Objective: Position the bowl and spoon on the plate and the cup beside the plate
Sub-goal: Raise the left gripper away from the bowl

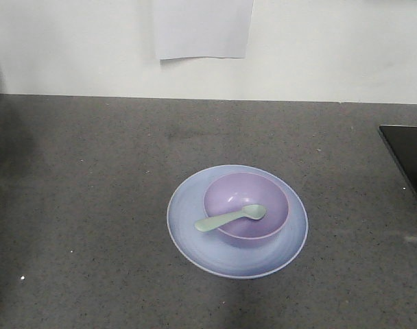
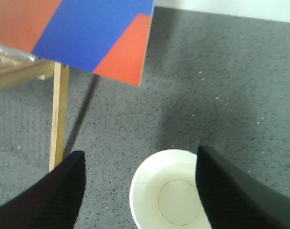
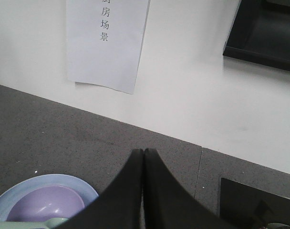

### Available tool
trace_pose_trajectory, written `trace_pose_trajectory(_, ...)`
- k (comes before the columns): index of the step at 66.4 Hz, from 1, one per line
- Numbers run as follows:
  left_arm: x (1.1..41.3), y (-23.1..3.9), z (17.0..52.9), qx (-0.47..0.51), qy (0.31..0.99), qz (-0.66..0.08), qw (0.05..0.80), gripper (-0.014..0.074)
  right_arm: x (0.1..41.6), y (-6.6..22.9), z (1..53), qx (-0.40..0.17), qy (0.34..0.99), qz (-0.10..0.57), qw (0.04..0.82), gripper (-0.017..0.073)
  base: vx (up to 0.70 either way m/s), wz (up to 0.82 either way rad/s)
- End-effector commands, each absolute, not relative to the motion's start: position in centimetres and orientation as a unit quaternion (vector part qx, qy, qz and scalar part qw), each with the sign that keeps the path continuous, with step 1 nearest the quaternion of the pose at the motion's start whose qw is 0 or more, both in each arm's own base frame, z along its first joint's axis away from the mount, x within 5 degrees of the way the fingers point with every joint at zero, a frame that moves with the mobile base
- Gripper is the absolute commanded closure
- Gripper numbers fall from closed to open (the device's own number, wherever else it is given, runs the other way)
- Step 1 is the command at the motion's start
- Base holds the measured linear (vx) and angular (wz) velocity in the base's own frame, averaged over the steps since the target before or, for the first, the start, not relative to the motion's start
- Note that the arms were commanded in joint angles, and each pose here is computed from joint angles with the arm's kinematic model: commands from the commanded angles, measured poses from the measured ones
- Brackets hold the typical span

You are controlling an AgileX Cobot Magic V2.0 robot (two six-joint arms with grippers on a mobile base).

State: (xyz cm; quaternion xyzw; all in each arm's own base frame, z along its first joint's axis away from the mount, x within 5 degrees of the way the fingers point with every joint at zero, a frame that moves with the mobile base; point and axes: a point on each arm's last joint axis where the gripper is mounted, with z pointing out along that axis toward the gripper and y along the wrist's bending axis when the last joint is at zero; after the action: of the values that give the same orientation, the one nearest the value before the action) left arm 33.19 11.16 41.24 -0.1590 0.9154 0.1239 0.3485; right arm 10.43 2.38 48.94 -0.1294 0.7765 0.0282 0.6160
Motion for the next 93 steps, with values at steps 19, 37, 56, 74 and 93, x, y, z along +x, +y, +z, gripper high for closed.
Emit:
trace_pose_trajectory(19,33.4,12.6,41.3,-0.166,0.912,0.086,0.365,0.0113,10.7,2.4,49.8,-0.126,0.755,0.025,0.643,0.057,0.0,0.0)
trace_pose_trajectory(37,34.2,13.0,39.9,-0.169,0.922,0.08,0.338,0.0113,10.8,2.4,49.8,-0.126,0.755,0.021,0.643,0.057,0.0,0.0)
trace_pose_trajectory(56,34.8,13.5,38.9,-0.17,0.927,0.085,0.324,0.0113,10.9,2.4,49.7,-0.127,0.758,0.02,0.639,0.057,0.0,0.0)
trace_pose_trajectory(74,35.2,13.8,36.2,-0.164,0.937,0.089,0.296,0.0113,10.9,2.4,49.7,-0.127,0.759,0.02,0.638,0.057,0.0,0.0)
trace_pose_trajectory(93,35.0,14.8,34.3,-0.171,0.939,0.097,0.282,0.0113,10.9,2.4,49.7,-0.127,0.76,0.019,0.637,0.057,0.0,0.0)
